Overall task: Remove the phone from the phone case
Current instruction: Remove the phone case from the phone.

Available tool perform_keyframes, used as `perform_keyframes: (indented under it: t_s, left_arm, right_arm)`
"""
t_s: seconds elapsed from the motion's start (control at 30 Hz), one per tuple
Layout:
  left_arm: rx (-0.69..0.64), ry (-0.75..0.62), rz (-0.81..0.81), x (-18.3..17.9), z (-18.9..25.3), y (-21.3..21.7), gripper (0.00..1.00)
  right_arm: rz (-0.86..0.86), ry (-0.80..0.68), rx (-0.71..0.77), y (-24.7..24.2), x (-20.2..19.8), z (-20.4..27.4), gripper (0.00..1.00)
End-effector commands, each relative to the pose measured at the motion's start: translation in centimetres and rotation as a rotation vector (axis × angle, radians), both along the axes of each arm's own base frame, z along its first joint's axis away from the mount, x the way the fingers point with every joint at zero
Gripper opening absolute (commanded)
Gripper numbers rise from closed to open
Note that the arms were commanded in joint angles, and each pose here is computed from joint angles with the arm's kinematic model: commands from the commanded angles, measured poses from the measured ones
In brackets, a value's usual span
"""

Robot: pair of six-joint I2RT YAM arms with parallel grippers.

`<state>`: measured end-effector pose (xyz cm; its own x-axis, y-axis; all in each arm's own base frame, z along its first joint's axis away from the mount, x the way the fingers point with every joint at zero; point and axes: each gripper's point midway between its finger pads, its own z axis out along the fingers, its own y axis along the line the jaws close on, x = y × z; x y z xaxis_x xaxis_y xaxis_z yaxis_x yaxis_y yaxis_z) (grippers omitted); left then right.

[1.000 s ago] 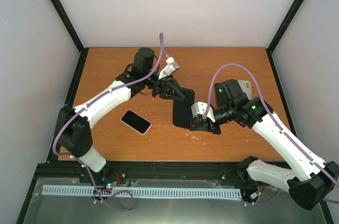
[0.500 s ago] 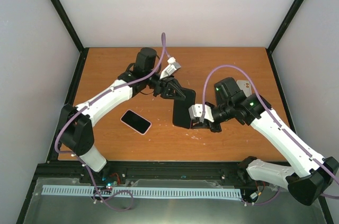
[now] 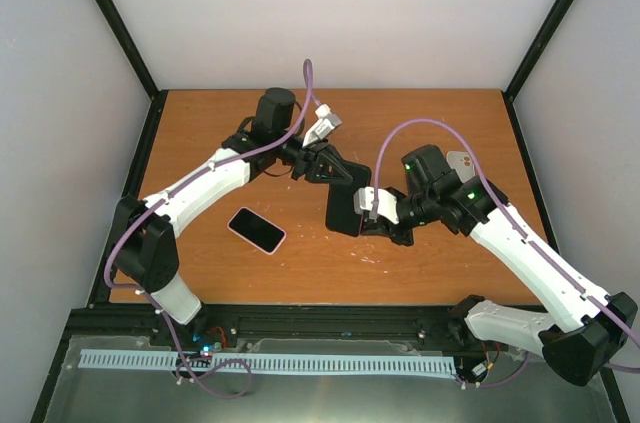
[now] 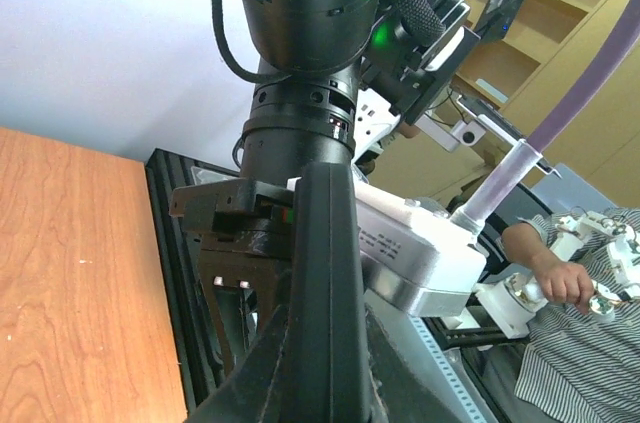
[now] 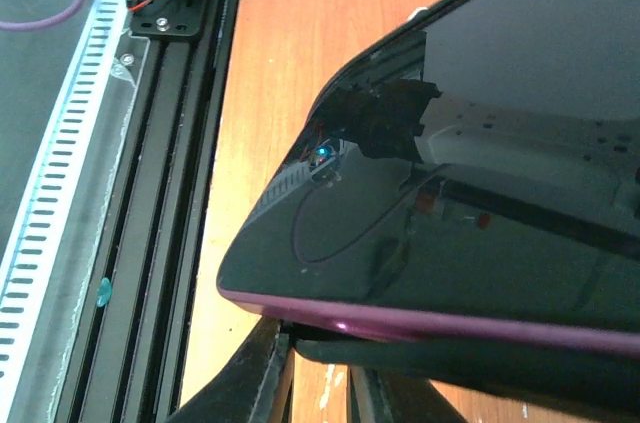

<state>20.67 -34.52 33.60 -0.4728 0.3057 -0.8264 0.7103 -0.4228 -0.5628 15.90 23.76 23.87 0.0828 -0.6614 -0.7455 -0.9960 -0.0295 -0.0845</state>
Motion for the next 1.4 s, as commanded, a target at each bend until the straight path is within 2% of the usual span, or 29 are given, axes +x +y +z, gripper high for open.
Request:
perform_keyframes:
  t_s: [0.0, 0.1, 0.33, 0.83, 1.23, 1.37]
  left_arm:
    - [-0.069, 0.038, -0.246, -4.5, 3.1, 1.5, 0.00]
    - [-0.074, 0.030, -0.246, -4.7, 3.2, 1.5, 0.00]
    - [-0.062, 0.054, -0.244, -4.7, 2.8, 1.4, 0.00]
    - [-0.038, 0.080, -0.220, -4.3, 1.1, 0.5, 0.00]
    - [-0.045, 0.071, -0.257, -5.1, 0.7, -0.2, 0.00]
    - [-0.035, 0.080, -0.262, -5.2, -0.1, -0.6, 0.00]
  right_arm:
    - [-0.127, -0.271, 0.162, 2.3, 6.1, 4.7, 0.12]
    - [-0.210, -0.264, 0.188, 2.1, 7.5, 5.3, 0.17]
    - [-0.314, -0.212, 0.285, 1.8, 9.2, 6.8, 0.17]
    - [-0.334, -0.017, 0.458, 1.2, 10.4, 9.9, 0.21]
    - [-0.440, 0.049, 0.498, 1.3, 13.5, 9.9, 0.21]
    - [-0.382, 0.085, 0.522, 2.0, 13.0, 10.7, 0.24]
